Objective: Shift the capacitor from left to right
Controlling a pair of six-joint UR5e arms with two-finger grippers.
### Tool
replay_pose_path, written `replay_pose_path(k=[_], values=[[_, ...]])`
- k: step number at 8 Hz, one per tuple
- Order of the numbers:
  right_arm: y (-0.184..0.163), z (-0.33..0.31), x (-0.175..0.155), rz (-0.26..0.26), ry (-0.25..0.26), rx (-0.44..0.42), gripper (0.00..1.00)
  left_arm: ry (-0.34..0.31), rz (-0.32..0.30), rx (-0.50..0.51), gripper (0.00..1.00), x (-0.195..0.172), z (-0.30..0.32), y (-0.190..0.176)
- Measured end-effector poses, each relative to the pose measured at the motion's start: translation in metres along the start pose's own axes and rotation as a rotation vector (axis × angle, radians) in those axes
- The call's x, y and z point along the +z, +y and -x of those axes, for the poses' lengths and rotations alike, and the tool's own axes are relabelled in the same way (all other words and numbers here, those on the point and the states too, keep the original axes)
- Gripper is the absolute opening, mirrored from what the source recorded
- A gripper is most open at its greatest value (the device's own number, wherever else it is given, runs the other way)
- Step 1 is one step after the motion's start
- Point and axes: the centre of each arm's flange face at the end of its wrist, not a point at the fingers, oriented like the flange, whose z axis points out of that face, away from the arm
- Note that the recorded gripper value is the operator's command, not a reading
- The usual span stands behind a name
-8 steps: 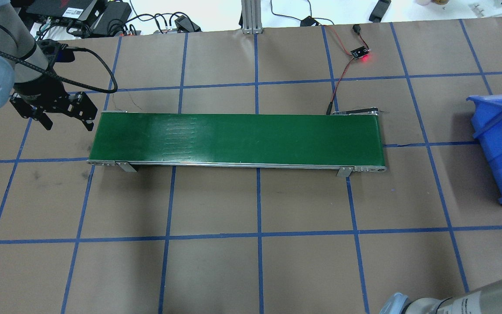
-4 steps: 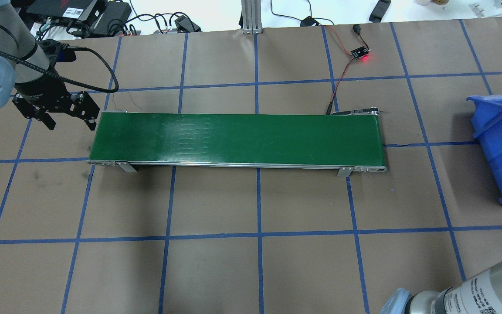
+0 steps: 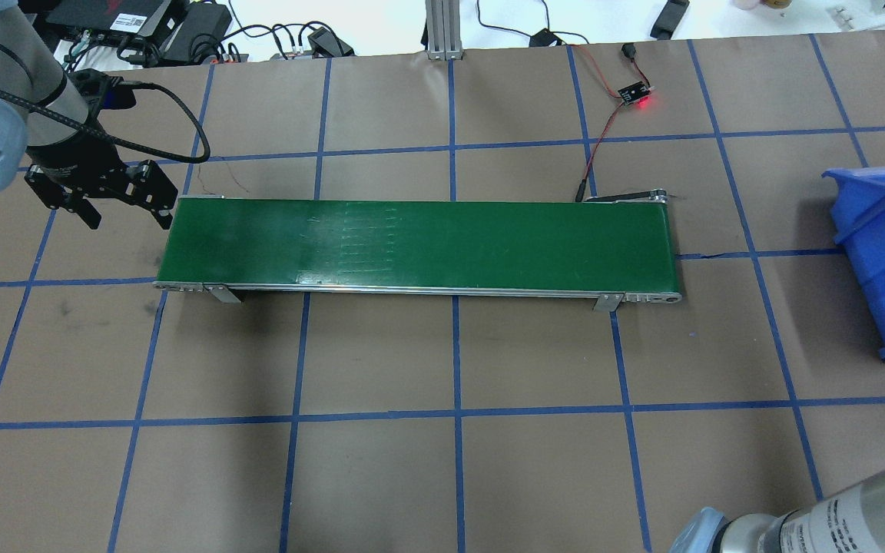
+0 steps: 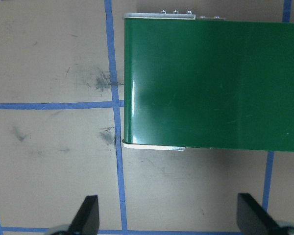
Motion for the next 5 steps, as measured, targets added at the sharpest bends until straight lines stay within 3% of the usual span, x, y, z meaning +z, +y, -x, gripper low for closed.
replay_pose_path(k=[1,5], values=[[0.004,0.008,-0.032,-0.018,0.023,0.002,1.00,-0.001,0.000,0.001,1.00,0.000,0.000,0.000],[-0.007,0.110,-0.161,-0.084,0.013,0.043,1.00,-0.001,-0.001,0.001,1.00,-0.001,0.000,0.000]])
